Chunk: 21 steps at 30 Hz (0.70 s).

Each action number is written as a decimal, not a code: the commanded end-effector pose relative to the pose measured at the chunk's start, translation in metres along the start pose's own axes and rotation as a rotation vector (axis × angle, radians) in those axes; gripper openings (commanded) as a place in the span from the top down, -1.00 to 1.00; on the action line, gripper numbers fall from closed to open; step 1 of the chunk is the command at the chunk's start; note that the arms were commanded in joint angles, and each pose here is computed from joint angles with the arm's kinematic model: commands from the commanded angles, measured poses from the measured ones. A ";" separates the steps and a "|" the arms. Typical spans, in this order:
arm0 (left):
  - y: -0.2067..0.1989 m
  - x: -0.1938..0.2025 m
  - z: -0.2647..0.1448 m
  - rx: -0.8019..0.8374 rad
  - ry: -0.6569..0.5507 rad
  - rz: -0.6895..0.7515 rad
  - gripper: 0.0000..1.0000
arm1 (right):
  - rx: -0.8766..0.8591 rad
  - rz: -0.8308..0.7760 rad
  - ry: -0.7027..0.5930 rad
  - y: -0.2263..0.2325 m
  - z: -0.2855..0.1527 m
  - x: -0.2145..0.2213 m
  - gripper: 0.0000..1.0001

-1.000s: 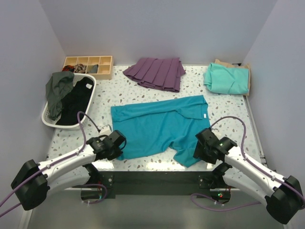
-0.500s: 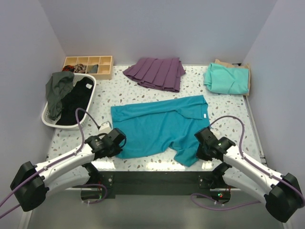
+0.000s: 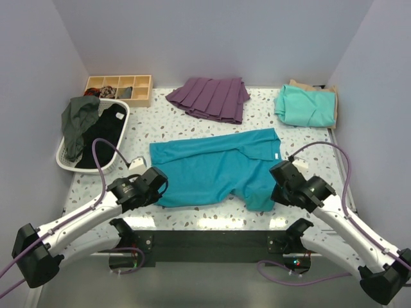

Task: Fold and stack the t-shirts
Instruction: Grap the side of the flattened tshirt closest away from the robot with both arms, then fold the other side of the tshirt into a rectangle

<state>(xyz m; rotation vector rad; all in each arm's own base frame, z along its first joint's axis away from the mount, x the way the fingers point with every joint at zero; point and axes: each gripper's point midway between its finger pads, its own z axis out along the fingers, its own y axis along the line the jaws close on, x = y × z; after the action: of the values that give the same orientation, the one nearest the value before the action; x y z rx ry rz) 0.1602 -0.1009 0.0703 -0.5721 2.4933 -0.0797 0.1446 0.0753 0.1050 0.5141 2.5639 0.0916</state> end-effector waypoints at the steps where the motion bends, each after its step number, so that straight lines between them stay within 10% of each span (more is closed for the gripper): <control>1: 0.000 -0.015 -0.009 -0.007 -0.050 -0.015 1.00 | 0.016 -0.004 -0.094 -0.005 -0.021 -0.025 1.00; 21: -0.033 -0.029 0.009 0.007 -0.091 0.021 1.00 | 0.044 -0.178 -0.145 0.029 -0.008 -0.061 1.00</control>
<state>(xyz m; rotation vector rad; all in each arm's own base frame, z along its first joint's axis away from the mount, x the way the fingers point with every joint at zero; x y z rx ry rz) 0.1708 -0.0995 0.0687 -0.5540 2.4851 0.0121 0.1708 0.0732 0.1260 0.3486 2.5496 -0.0506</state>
